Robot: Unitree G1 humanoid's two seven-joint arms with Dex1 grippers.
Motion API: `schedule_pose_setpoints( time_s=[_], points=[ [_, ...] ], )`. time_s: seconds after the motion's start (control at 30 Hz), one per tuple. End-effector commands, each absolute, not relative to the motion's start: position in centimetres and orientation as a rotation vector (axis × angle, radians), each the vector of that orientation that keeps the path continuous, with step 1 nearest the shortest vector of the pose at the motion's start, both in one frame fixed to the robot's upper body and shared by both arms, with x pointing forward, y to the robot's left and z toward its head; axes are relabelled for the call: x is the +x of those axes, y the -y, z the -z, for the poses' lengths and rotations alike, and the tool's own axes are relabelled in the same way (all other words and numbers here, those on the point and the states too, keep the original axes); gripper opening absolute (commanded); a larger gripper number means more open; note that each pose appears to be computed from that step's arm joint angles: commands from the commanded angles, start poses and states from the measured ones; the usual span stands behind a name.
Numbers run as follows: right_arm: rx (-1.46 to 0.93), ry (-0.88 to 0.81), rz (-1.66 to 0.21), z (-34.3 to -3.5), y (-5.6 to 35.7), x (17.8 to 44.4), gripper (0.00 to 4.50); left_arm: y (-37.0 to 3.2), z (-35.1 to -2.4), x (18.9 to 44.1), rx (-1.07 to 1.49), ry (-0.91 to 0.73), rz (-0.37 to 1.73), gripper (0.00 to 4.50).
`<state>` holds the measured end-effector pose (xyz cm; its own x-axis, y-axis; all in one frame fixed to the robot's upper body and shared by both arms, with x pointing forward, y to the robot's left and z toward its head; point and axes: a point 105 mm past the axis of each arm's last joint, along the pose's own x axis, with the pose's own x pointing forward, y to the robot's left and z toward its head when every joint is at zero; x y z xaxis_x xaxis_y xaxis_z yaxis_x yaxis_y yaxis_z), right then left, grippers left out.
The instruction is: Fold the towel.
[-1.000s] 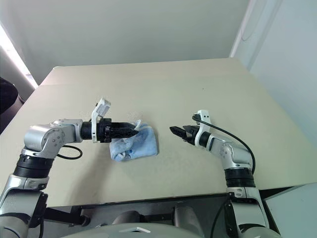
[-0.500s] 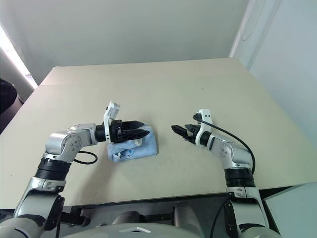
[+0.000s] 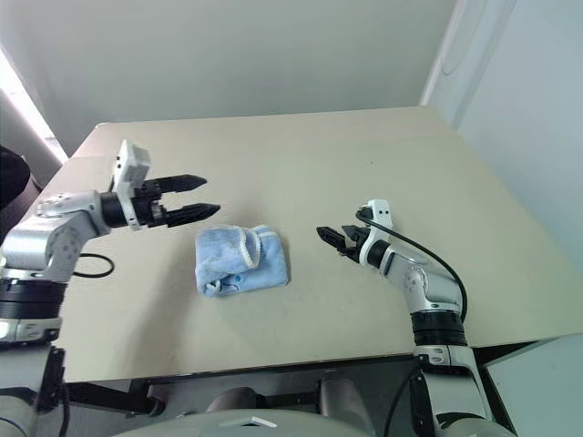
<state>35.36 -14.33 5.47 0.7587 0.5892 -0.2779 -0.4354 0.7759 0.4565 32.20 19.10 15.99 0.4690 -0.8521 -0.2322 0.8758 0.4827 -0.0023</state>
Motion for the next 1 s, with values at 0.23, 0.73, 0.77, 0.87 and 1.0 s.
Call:
schedule_pose_setpoints(
  time_s=[0.23,0.73,0.77,0.87,1.0],
  points=[
    [0.328,-0.351,-0.561,-7.0,14.6,36.4,4.50,-18.5,-11.6,28.7,0.245,-0.325,1.187,4.46],
    [0.270,-0.372,-0.573,-7.2,15.1,35.9,4.50,-11.9,-5.1,31.5,0.249,-0.334,1.220,4.46],
    [0.266,-0.372,-0.572,-7.3,15.2,35.9,4.50,-11.8,-4.9,31.5,0.246,-0.329,1.216,4.46],
    [0.261,-0.368,-0.571,-7.6,15.5,35.8,4.50,-11.5,-4.9,30.9,0.228,-0.317,1.239,4.46],
    [0.261,-0.369,-0.571,-7.5,15.7,35.7,4.50,-11.9,-6.0,29.0,0.218,-0.311,1.317,4.46]
  ],
)
